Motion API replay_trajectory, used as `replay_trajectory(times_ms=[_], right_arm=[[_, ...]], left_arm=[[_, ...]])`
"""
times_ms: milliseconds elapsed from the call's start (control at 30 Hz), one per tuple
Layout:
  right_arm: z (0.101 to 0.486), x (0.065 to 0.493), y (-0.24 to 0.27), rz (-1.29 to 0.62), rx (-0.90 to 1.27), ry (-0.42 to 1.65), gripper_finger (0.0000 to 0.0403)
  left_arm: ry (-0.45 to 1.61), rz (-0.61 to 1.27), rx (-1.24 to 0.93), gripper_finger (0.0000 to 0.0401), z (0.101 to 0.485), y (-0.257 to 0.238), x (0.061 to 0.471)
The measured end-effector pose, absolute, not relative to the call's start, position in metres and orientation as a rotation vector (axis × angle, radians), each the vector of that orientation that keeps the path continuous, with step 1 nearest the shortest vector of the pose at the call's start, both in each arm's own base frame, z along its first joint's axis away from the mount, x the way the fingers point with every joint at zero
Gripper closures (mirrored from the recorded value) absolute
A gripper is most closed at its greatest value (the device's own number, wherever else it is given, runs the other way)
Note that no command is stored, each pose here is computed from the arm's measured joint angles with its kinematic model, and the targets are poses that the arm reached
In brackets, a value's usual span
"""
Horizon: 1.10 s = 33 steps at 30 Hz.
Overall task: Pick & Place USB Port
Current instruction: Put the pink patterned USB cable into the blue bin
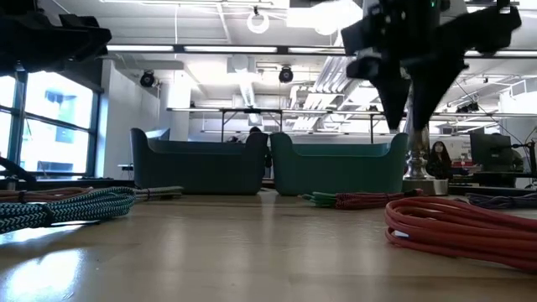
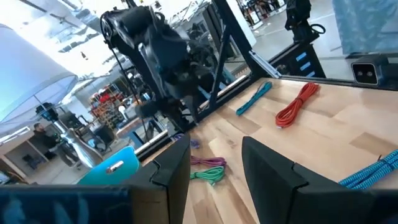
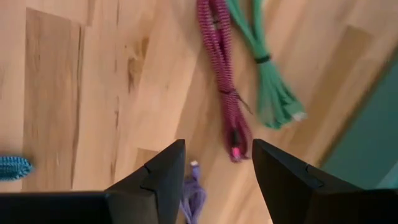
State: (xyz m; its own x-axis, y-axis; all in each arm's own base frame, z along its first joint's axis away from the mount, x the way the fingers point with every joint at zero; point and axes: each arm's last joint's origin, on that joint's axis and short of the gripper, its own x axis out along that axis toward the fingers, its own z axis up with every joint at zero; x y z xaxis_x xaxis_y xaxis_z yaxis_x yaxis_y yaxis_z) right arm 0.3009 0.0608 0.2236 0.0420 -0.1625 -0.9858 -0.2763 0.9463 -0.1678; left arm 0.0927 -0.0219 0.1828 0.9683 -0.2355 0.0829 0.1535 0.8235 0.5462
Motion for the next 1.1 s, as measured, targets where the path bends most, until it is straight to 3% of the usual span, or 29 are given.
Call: replay_trajectory(times_ms=[300,1100], right_arm=[[0.19,0.296,0.046,0.092,-0.35,1.532,0.0225],[0.151,0.287,0.021,0.1,-0.266,1.495,0.0229]], left_arm=[[-0.148,-0.164,0.643,0.0261,0.183,-0.021,0.093],[-0.076,-0.083,0.674,0.0261,0.179,-0.018,0.094]])
